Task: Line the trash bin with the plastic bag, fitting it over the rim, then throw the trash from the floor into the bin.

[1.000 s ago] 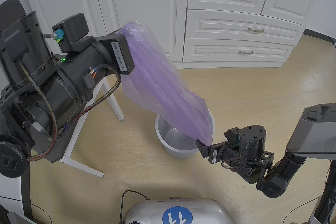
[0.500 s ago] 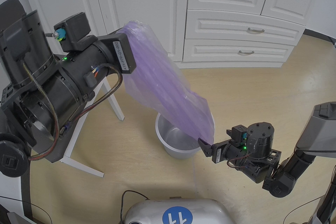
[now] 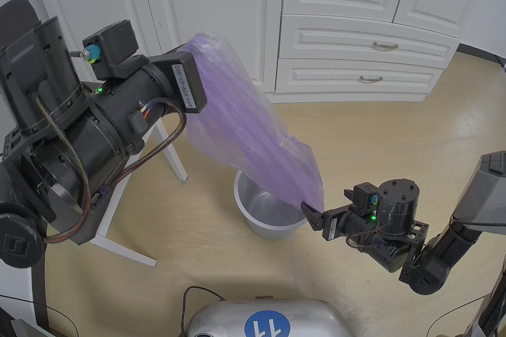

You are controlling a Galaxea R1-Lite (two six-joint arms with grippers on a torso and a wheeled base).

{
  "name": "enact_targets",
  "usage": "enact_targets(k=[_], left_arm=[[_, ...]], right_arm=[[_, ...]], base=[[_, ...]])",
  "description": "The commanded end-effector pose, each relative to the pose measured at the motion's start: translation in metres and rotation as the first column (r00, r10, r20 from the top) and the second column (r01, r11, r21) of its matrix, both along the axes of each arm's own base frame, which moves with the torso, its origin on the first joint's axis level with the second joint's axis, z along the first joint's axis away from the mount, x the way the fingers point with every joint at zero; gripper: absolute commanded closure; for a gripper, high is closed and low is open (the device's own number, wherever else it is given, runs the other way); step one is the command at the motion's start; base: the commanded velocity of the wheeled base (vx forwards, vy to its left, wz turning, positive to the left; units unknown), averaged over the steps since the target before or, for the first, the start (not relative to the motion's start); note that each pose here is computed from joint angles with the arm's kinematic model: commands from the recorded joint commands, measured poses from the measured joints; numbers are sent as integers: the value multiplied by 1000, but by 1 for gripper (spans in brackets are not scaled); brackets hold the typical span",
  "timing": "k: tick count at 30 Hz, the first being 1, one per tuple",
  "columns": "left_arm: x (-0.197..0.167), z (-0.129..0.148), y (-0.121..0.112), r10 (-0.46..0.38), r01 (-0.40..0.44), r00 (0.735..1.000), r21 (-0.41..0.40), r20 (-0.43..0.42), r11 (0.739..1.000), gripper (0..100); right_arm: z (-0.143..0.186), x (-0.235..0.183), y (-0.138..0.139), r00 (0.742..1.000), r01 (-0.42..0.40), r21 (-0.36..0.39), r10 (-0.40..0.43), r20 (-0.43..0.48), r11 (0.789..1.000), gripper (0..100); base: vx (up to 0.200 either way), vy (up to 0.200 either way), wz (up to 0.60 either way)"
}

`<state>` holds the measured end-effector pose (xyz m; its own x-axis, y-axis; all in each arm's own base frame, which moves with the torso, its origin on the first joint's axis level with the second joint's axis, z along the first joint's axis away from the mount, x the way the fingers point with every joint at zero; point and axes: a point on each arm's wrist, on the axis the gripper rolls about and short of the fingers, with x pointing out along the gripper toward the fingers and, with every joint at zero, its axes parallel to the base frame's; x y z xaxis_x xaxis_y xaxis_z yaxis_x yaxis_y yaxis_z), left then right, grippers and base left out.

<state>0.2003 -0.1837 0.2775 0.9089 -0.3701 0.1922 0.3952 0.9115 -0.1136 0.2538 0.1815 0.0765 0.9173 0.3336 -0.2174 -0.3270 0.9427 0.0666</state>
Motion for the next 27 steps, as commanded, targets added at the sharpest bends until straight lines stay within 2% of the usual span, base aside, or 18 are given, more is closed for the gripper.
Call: enact_targets(k=[1,11,15,23,27], left_arm=[[-1,0,1,0,0,1000,-2,1,1000,100],[-3,2,2,-2,2,1000,-5,4,1000,100],[-3,1,1,-3,3,1000,-4,3,1000,100],[-4,2,0,-11,11,1000,-5,4,1000,100],[-5,1,-3,-19,19,1000,-5,3,1000,100]], right_arm=[[3,0,0,1000,0,7,0,10,1000,0],[21,-1,-9,998,28,39,-30,57,999,0],[22,3,-12,997,42,29,-44,66,999,0],[4,11,1,998,40,15,-41,43,999,0],[-16,23,14,994,80,28,-82,72,996,0]], base=[[0,0,0],[0,0,0],[0,0,0],[0,0,0],[0,0,0]])
